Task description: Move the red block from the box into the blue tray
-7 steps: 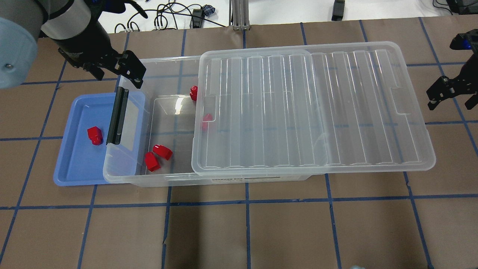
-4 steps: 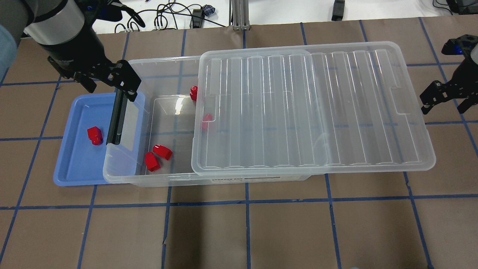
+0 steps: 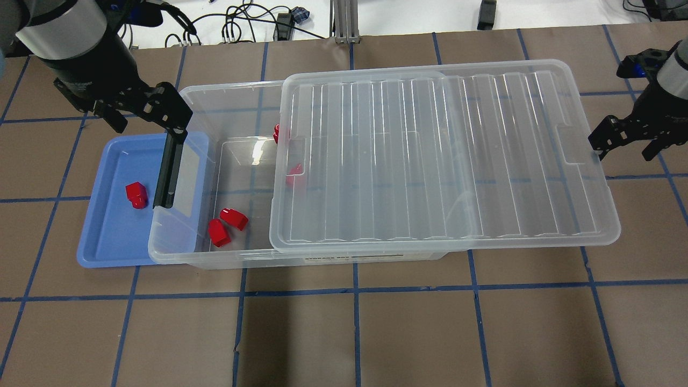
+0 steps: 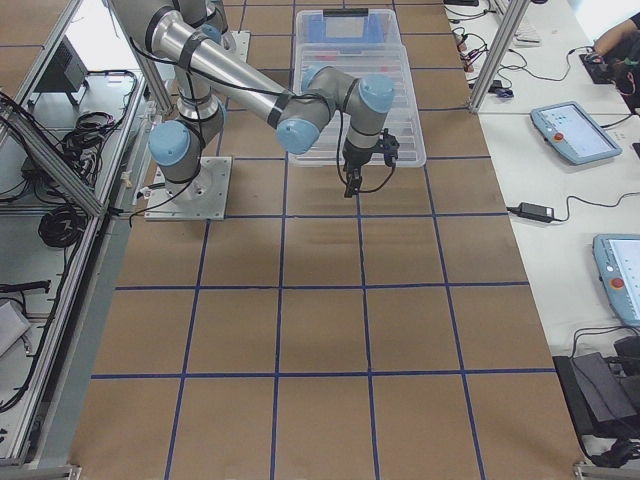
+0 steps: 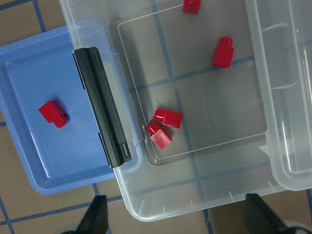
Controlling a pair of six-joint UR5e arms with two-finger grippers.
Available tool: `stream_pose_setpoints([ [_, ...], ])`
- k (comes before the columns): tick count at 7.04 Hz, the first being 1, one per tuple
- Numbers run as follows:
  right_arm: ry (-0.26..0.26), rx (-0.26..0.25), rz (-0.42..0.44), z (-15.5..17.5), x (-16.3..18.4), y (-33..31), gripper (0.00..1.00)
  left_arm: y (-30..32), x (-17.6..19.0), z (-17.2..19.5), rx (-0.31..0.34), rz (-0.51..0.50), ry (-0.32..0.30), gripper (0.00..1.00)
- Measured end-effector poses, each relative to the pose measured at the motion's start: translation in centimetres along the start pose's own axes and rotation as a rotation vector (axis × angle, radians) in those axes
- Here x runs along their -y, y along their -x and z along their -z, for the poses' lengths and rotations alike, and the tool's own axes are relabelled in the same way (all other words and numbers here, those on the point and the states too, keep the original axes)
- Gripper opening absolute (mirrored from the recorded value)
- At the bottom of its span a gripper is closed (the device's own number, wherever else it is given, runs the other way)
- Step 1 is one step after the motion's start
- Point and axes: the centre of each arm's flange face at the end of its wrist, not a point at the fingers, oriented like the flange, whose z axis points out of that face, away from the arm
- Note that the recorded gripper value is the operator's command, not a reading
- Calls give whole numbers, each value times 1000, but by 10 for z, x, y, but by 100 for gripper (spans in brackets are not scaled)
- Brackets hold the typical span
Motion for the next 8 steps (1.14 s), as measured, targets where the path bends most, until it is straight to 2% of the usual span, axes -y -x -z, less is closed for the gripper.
stream_pose_setpoints([
  [4, -2, -7, 23, 2, 9, 59, 100, 1, 14, 1, 6, 85, -46, 100],
  [8, -7, -16, -25, 4, 12, 122, 100, 0, 13, -1, 9, 110, -45, 100],
])
